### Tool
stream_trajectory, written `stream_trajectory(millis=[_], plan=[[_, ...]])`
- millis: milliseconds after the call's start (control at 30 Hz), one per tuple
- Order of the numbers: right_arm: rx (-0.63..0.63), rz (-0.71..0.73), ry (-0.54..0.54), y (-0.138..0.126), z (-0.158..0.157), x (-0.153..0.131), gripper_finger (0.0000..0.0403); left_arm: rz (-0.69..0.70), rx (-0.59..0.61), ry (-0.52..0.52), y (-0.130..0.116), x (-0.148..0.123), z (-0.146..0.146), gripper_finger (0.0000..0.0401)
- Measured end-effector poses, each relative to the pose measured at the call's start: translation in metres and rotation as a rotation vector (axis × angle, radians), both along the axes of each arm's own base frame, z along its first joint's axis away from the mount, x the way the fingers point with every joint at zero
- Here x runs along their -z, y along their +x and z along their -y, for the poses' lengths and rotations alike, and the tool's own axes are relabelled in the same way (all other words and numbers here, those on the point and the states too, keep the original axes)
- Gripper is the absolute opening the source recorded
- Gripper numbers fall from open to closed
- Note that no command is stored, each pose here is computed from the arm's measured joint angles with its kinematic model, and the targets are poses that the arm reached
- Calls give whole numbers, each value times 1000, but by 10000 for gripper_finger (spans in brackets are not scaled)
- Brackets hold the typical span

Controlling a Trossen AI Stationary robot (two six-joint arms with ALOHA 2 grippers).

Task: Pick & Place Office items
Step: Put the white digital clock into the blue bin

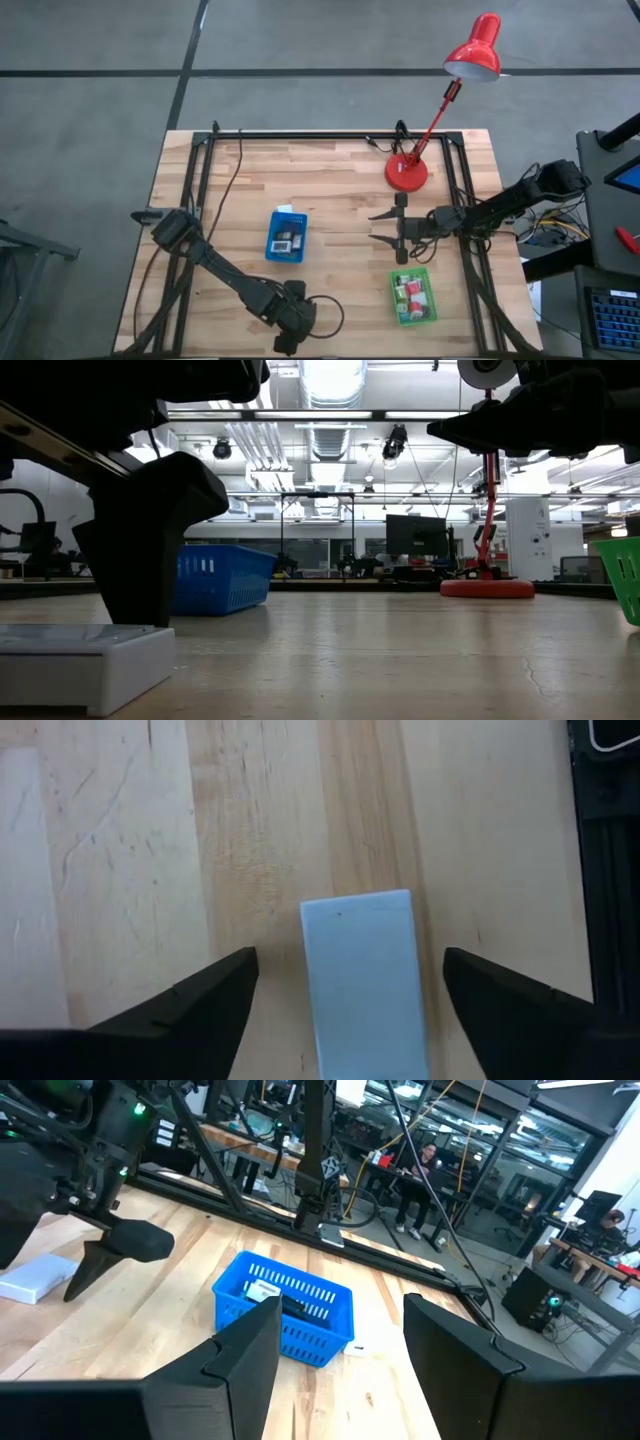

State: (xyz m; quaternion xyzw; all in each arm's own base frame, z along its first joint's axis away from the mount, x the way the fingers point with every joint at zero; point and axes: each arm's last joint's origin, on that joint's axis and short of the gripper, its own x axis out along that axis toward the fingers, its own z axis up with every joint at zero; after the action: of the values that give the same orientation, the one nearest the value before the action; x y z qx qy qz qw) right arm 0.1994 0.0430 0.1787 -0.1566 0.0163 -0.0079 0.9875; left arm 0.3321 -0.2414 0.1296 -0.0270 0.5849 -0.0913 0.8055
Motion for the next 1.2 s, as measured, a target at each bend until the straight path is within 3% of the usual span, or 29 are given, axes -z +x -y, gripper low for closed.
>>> stream_trajectory(millis=[433,833,1200], plan=[[1,0,0,0,0,0,203,4,-18,22,0,1,-1,260],[2,0,0,0,0,0,203,1,-38,46,-1,2,-3,152],[2,0,0,0,0,0,203,3,-17,52,-1,2,-3,148]])
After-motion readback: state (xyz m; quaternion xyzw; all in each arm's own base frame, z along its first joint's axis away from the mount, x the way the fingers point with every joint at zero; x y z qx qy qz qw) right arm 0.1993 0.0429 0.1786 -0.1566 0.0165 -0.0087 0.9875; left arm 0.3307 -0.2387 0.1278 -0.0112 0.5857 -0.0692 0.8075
